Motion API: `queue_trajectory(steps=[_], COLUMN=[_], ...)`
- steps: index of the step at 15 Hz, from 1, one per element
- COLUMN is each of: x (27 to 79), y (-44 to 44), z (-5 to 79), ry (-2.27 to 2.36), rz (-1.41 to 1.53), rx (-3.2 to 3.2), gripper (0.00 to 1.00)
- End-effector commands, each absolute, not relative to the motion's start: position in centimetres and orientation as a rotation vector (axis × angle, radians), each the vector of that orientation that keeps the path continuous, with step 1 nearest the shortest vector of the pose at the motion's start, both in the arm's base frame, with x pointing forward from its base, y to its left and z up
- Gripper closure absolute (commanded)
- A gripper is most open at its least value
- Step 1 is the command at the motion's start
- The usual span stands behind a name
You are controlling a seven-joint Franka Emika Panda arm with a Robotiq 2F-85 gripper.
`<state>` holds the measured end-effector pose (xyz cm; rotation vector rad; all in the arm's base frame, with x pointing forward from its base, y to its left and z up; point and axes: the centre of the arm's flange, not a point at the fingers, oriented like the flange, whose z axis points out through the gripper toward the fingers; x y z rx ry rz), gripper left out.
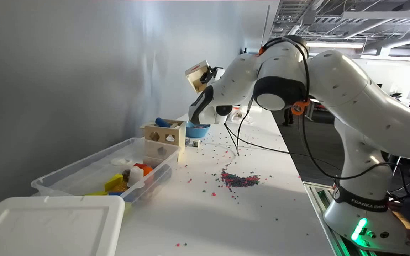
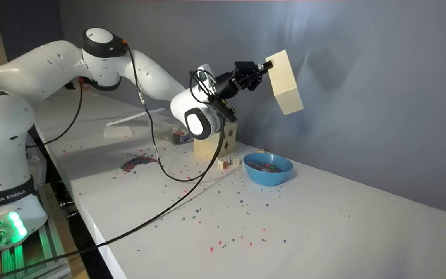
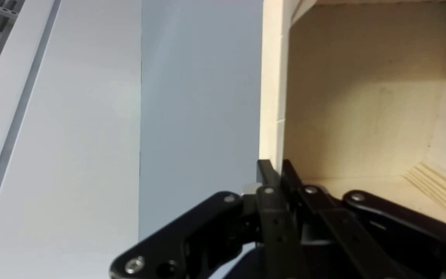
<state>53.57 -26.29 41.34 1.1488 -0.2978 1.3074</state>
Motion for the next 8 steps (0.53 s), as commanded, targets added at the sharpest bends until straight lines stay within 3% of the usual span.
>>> queue_trajectory(steps=[1,8], x=[53.3,50.8], y=[-28.1,-36.6], z=[41.7,44.5], ry=[-0.344,-0.62], rz=[1.253,1.108], rx=[1.222,1.403], gripper=[0.98,0.98])
